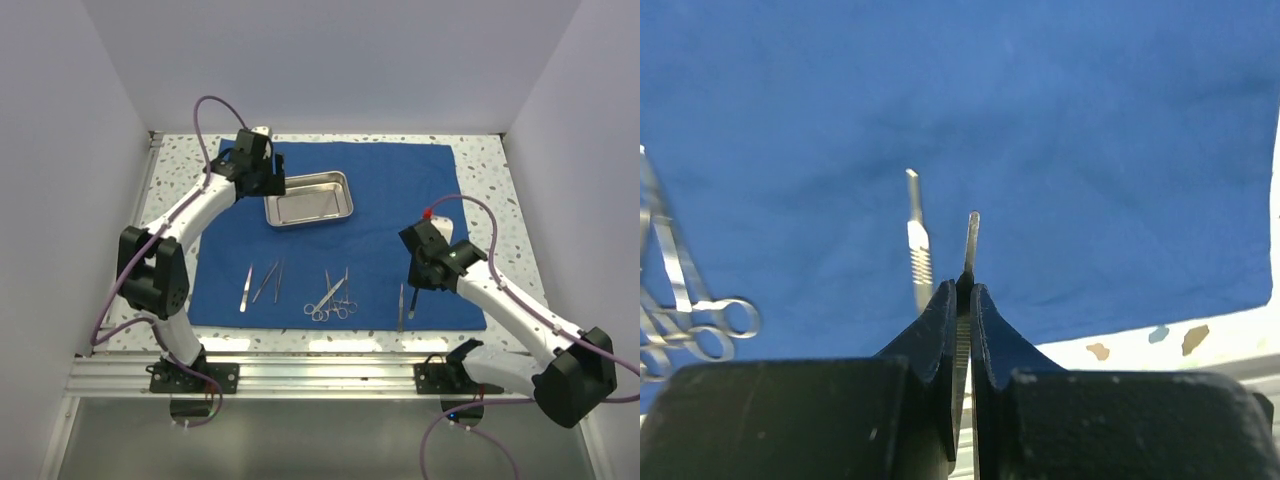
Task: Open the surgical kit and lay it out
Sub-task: Place the medical item in the surgical kit.
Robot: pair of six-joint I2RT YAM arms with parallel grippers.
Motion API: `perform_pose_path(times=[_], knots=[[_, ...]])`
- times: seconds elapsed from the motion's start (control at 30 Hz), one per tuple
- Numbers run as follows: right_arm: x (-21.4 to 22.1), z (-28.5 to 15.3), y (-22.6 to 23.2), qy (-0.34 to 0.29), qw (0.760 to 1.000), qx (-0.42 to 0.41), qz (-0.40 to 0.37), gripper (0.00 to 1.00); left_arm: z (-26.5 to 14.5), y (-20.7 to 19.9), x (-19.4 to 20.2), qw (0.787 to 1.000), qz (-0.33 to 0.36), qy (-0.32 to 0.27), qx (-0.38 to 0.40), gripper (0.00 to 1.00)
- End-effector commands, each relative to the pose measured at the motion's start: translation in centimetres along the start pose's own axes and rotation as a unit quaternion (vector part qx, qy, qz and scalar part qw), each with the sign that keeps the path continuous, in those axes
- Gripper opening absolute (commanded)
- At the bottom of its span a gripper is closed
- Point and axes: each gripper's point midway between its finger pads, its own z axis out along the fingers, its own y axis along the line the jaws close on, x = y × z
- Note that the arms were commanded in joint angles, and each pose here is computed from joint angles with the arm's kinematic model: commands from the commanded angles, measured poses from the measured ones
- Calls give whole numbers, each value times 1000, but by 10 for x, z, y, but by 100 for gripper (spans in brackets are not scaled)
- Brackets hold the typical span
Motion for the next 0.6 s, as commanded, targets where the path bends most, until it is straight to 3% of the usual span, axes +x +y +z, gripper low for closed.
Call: perform_pose_path(times=[0.0,0.37,0.57], knots=[[9,10,3,6,1000,-10,17,0,-9,-5,-24,1000,6,-28,10,75],[23,56,16,15,1000,-10,-18,0,-19,6,-6,1000,7,-20,-3,75],[6,86,32,2,998,3,-59,0,-21,9,-2,1000,11,-17,-7,75]])
